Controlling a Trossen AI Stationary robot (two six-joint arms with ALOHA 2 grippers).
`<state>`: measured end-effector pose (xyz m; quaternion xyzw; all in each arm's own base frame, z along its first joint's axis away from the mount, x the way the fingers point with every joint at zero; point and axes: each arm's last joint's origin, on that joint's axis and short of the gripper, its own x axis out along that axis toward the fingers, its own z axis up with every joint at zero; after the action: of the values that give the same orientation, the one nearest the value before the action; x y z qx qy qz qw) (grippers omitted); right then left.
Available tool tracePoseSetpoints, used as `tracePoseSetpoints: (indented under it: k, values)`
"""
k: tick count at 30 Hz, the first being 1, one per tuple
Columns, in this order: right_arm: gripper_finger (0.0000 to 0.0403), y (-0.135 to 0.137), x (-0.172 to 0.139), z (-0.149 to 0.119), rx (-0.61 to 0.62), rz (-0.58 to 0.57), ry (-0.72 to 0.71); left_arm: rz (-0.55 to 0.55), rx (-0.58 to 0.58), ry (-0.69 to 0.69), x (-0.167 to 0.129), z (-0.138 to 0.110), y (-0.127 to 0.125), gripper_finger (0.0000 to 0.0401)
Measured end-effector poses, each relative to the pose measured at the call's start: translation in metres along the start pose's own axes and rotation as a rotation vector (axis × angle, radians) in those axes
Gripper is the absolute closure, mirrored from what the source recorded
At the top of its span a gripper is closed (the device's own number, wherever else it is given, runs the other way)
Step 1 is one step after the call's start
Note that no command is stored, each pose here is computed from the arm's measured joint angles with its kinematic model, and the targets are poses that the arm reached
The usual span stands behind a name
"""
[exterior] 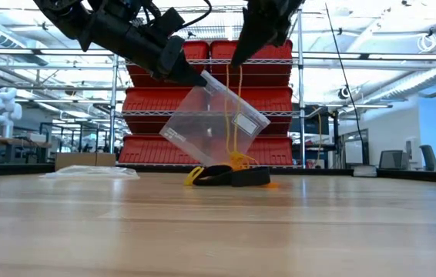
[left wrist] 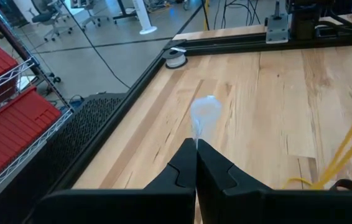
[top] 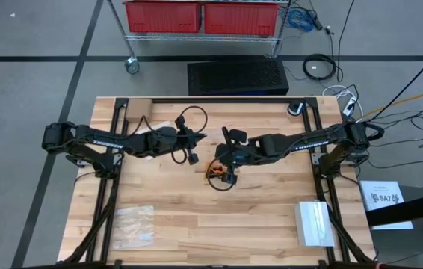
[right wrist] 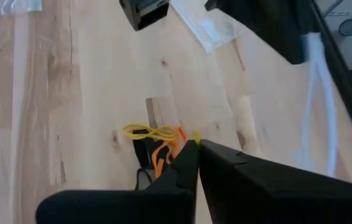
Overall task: Sort rubber bands
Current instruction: Put the yellow rubber band into the transparent zip bag
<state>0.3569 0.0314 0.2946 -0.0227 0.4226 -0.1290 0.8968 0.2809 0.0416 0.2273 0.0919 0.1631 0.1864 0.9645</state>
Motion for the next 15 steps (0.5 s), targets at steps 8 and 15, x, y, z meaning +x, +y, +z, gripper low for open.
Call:
tracePoseSetpoints:
  k: [8,15]
  values:
    - [0.0403,-0.003,-0.013,0.011,-0.025,-0.018,-0.01,0.0,0.001,0.003,0.0,0.0,0.0,0.0401]
    - [0.0403,-0.006,-0.024,0.019,-0.043,-0.024,-0.011,-0.001,0.002,0.006,0.0,-0.001,0.0,0.0401]
